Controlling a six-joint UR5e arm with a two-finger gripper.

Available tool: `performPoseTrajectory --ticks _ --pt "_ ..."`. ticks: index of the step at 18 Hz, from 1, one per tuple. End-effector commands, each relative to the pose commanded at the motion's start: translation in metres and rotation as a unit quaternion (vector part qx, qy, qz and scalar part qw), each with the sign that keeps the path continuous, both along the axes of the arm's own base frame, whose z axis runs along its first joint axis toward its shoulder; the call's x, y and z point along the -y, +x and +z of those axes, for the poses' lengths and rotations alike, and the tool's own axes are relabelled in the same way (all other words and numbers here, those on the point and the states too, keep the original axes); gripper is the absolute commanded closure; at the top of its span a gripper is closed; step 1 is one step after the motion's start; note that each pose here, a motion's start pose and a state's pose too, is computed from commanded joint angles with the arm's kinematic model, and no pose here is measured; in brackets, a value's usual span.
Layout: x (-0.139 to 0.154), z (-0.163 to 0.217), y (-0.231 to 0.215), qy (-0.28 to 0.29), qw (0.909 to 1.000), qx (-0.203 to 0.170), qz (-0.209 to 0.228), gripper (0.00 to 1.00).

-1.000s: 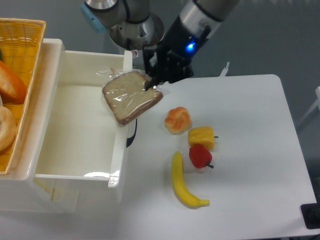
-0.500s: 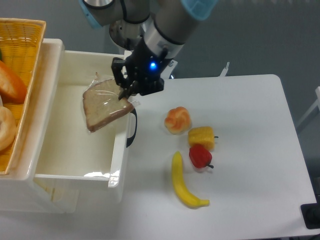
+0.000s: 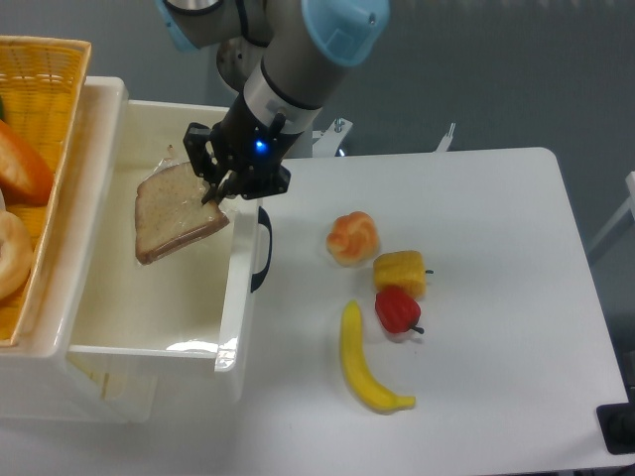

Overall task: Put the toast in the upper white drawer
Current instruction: 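Lower the toast into the drawer and open the gripper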

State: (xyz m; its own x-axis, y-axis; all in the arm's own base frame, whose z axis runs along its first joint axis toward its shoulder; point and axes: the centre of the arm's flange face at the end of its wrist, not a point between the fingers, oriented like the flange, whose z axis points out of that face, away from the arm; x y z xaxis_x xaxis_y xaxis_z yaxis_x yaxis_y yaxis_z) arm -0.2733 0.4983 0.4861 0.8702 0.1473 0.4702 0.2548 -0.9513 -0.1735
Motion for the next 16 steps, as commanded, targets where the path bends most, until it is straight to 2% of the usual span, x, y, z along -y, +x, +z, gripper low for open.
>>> performPoseTrajectory --ticks 2,4,5,7,16 --pt "-0.002 -0.003 0.0 -0.001 1.0 0.001 -0.004 0.87" --pt "-0.003 -0.002 0.0 0.004 1.0 -0.003 -0.006 0.73" --pt "-0.003 -0.002 -0.001 0.006 1.0 -0.005 -0.006 0.72" --pt "-0.004 -0.002 -0.002 0.009 0.9999 -0.009 -0.006 0.61" --pt "0.0 0.009 -0.002 0.014 0.9997 -0.019 -0.004 0.56"
